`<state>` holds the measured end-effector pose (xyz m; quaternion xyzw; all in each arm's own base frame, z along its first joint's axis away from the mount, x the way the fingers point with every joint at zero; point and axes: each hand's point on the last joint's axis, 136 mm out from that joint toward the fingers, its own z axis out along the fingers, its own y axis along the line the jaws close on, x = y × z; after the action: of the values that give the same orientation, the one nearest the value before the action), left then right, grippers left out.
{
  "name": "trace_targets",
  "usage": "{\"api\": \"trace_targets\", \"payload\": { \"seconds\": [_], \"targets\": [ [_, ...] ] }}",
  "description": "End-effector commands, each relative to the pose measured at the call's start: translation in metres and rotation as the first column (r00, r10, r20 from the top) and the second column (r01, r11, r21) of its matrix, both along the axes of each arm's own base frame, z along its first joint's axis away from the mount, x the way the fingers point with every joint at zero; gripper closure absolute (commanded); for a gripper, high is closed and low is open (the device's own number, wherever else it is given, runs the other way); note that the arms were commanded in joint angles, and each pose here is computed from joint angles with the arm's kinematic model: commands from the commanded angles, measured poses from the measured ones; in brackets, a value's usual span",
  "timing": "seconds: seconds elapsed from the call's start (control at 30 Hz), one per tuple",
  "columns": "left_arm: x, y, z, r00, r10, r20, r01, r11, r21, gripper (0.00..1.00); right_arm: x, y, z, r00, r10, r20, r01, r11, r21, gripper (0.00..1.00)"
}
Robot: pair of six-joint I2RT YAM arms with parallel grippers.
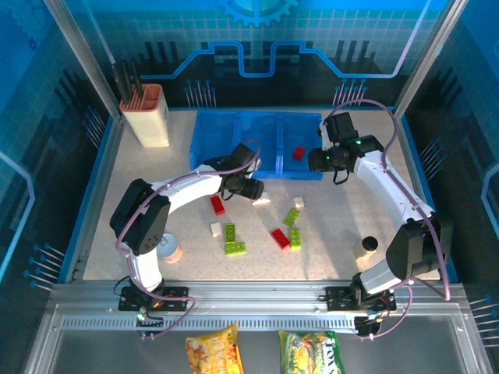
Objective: Sort the legos into containers by color
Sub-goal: Pick up the lego from the center of the table.
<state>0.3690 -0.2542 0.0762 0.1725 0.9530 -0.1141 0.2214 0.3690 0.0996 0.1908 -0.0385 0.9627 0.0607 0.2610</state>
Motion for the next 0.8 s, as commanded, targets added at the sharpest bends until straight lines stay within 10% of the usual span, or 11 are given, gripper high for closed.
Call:
{"api": "trace_targets", "payload": {
  "seconds": [0.0, 0.77],
  "targets": [
    [0.006, 0.005, -0.005, 0.993, -0.115, 0.013, 0.114, 0.993, 0.014, 0.38, -0.007, -0.006, 0.002, 1.0, -0.012, -0.004, 0.012, 1.0, 0.004, 0.53],
    [0.015, 0.006, -0.043, 0.958, -0.282, -0.048, 0.285, 0.948, 0.138, 0.47, -0.012, -0.008, 0.006, 1.0, -0.016, -0.011, 0.016, 1.0, -0.003, 0.53]
  ]
}}
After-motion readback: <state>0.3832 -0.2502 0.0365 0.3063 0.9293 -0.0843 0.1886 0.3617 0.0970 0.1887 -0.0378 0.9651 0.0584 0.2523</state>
